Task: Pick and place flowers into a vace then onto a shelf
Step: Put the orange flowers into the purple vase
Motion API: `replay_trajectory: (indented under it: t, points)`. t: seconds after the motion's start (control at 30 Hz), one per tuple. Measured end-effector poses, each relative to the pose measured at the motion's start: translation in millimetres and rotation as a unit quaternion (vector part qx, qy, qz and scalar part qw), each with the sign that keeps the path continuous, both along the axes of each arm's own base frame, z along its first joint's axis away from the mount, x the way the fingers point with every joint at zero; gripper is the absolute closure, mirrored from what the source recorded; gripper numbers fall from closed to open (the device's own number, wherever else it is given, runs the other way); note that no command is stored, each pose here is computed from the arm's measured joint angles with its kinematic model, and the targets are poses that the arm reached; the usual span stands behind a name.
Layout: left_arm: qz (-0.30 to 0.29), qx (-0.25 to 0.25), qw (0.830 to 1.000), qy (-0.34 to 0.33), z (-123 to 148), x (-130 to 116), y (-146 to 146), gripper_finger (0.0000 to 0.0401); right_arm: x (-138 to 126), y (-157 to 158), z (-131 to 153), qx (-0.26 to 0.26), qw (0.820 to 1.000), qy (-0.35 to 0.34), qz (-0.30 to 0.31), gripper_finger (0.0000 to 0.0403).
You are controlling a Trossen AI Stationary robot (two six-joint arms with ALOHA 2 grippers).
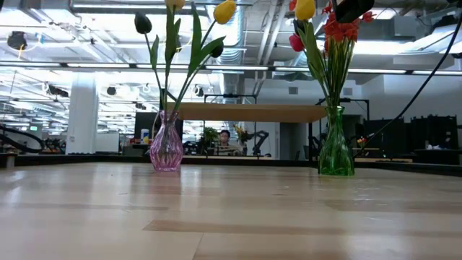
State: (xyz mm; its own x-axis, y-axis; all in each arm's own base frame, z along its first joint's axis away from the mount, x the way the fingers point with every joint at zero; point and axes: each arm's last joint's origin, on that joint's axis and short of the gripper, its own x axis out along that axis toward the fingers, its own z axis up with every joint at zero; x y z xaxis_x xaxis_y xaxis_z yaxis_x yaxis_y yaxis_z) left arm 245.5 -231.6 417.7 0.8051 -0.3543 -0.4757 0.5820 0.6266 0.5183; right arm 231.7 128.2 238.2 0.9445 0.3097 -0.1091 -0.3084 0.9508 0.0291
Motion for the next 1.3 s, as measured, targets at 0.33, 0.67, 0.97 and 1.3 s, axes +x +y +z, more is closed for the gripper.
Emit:
replay_trajectory:
  t: [0.33,0.67,0.97,1.3]
  points:
    - [-0.020,-0.022,0.980,-0.198,4.0,-14.6,-19.4,0.0397,14.4,7.0,-4.9,0.029,0.998,-0.058,0.010,0.0327]
    - [0.006,0.321,0.926,-0.199,-50.5,-17.6,-16.9,0.0397,28.1,12.3,0.7,0.078,0.991,-0.111,0.007,0.0327]
    - [0.008,0.524,0.831,-0.186,-54.0,-17.3,-8.7,0.0397,34.5,16.3,9.2,0.085,0.989,-0.122,0.008,0.0327]
    - [0.002,0.608,0.783,-0.134,-61.9,-6.2,9.9,0.0392,69.1,21.0,5.4,0.124,0.987,-0.105,-0.011,0.0327]
